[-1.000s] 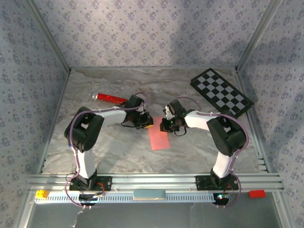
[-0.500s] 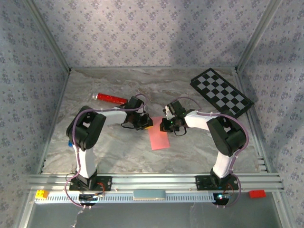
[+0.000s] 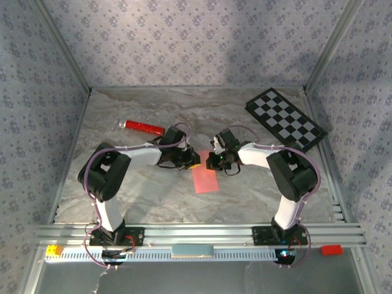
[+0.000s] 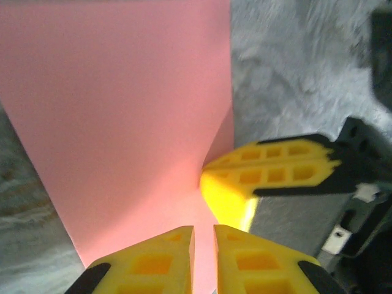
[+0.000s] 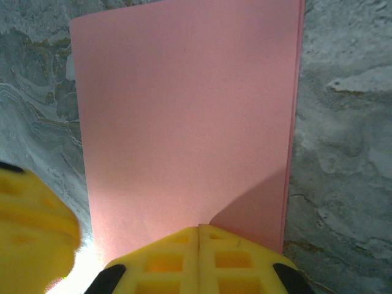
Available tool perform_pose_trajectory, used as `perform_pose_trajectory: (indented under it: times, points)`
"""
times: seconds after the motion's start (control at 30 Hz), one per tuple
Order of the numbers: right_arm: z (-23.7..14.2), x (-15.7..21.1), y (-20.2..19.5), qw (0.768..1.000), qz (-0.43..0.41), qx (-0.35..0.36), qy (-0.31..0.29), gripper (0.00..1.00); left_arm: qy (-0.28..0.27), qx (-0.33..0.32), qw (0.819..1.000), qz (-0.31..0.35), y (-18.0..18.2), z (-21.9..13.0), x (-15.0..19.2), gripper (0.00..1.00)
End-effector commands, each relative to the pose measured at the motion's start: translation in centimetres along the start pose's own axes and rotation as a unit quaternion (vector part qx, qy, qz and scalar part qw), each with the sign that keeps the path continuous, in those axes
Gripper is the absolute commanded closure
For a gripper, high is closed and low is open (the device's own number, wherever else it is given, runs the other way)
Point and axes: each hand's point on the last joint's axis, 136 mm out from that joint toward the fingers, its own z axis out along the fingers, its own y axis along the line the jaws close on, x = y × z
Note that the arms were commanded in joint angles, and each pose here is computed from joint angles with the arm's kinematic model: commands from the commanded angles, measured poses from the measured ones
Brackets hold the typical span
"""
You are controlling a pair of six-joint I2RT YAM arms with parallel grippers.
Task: Fold a paper plane with a square sheet of paper (pick it up from the middle)
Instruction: First fold the square sheet of paper in half at the center of the table.
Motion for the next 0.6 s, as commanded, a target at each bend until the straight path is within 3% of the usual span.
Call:
perform_pose_trajectory:
  times: [0.0,0.27,0.57]
  points:
    - [1.2,5.8,-6.1,0.988,0.048,0.116,0.086,1.0,0.017,0.004,1.0,-0.013,0.8,0.7,1.5,0.85]
    - [1.2,6.0,-6.1,0.988,0.048,0.117,0.09,1.0,0.026,-0.035,0.999,-0.023,4.4,1.3,3.5,0.85]
    - [1.1,5.8,-5.7,0.988,0.047,0.117,0.084,1.0,0.008,-0.015,1.0,0.006,0.0,-1.3,3.7,0.84]
